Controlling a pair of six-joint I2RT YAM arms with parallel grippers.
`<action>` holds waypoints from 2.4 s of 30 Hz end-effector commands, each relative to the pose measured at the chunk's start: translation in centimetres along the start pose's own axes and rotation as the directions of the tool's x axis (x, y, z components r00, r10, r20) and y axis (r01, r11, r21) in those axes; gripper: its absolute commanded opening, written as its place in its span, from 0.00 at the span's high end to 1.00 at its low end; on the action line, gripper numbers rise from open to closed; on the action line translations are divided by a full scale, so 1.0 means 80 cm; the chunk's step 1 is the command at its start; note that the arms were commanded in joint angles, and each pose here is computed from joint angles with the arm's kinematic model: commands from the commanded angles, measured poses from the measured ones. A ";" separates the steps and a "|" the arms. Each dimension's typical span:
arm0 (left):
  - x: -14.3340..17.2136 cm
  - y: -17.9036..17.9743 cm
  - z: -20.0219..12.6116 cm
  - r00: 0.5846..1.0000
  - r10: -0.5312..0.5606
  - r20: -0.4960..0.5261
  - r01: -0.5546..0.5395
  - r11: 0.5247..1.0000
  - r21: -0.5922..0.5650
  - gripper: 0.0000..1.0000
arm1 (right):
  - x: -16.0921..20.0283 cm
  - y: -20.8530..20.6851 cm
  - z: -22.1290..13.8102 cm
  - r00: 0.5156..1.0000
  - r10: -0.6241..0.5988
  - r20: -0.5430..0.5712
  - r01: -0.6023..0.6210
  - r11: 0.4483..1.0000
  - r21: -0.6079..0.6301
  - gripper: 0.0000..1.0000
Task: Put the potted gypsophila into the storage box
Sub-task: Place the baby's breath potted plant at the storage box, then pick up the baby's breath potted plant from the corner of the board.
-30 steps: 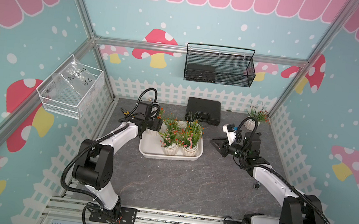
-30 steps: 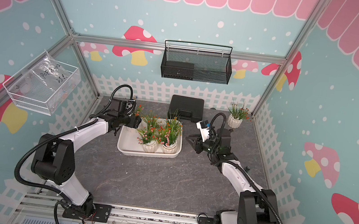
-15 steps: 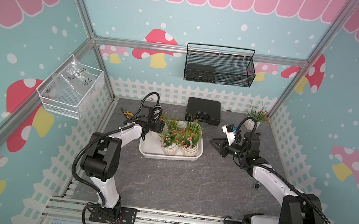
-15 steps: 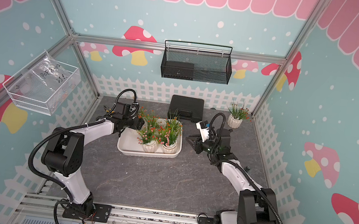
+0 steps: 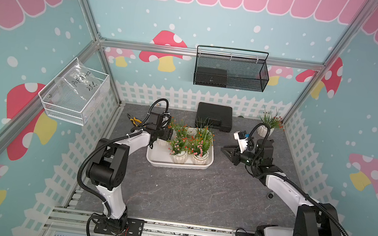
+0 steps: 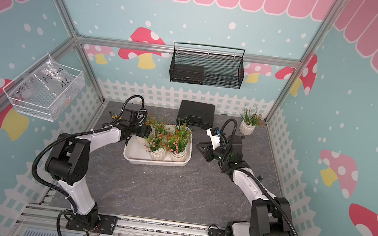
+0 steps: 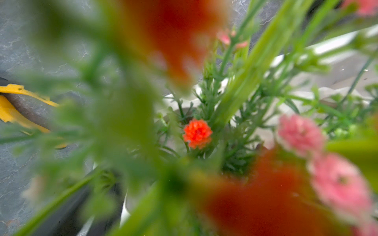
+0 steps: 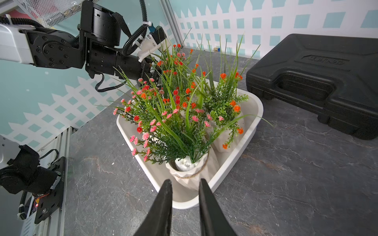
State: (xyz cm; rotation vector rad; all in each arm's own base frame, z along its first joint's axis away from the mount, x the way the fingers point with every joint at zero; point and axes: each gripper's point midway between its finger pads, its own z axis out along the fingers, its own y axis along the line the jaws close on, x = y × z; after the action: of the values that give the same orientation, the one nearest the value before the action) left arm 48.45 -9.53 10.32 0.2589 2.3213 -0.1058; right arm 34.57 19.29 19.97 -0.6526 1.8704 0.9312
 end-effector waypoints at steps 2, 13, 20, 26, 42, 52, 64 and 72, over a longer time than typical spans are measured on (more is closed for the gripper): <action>-0.009 0.009 0.004 1.000 0.003 0.016 -0.002 0.999 -0.039 0.31 | -0.012 0.001 0.002 0.999 -0.036 0.010 0.036 0.999 0.001 0.74; 0.024 0.006 0.008 0.992 -0.023 -0.126 0.020 1.000 -0.024 0.22 | -0.012 -0.009 -0.005 1.000 0.003 0.011 -0.004 0.998 0.055 0.71; 0.019 0.008 -0.012 0.992 -0.031 -0.123 0.027 0.999 -0.033 0.11 | -0.014 -0.010 -0.014 1.000 0.015 0.018 -0.016 0.997 0.080 0.69; 0.013 0.004 -0.040 0.992 -0.017 -0.122 0.015 1.000 -0.017 0.07 | -0.012 -0.026 -0.025 0.998 0.062 0.022 -0.064 0.989 0.133 0.57; -0.018 0.003 -0.183 0.986 -0.102 0.132 0.106 0.994 -0.025 0.02 | -0.036 -0.090 -0.089 0.984 0.129 0.125 -0.163 0.932 0.325 0.47; -0.026 -0.061 -0.284 0.854 -0.297 0.428 0.191 0.943 0.273 0.03 | -0.002 -0.195 -0.175 0.970 0.222 0.100 -0.220 0.628 0.746 0.18; 0.016 -0.142 -0.293 0.838 -0.309 0.449 0.077 0.882 0.464 0.01 | -0.018 -0.296 -0.213 0.979 0.167 0.115 -0.183 0.481 0.858 0.07; 0.030 -0.158 -0.276 0.881 -0.213 0.422 -0.009 0.886 0.464 0.01 | -0.037 -0.358 -0.195 0.985 0.142 0.102 -0.158 0.478 0.864 0.02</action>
State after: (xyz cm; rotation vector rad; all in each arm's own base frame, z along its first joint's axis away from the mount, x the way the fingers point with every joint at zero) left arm 28.85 -17.15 23.72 0.2297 1.8236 -0.6779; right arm 47.51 -9.03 16.28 0.2095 2.1405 -0.0058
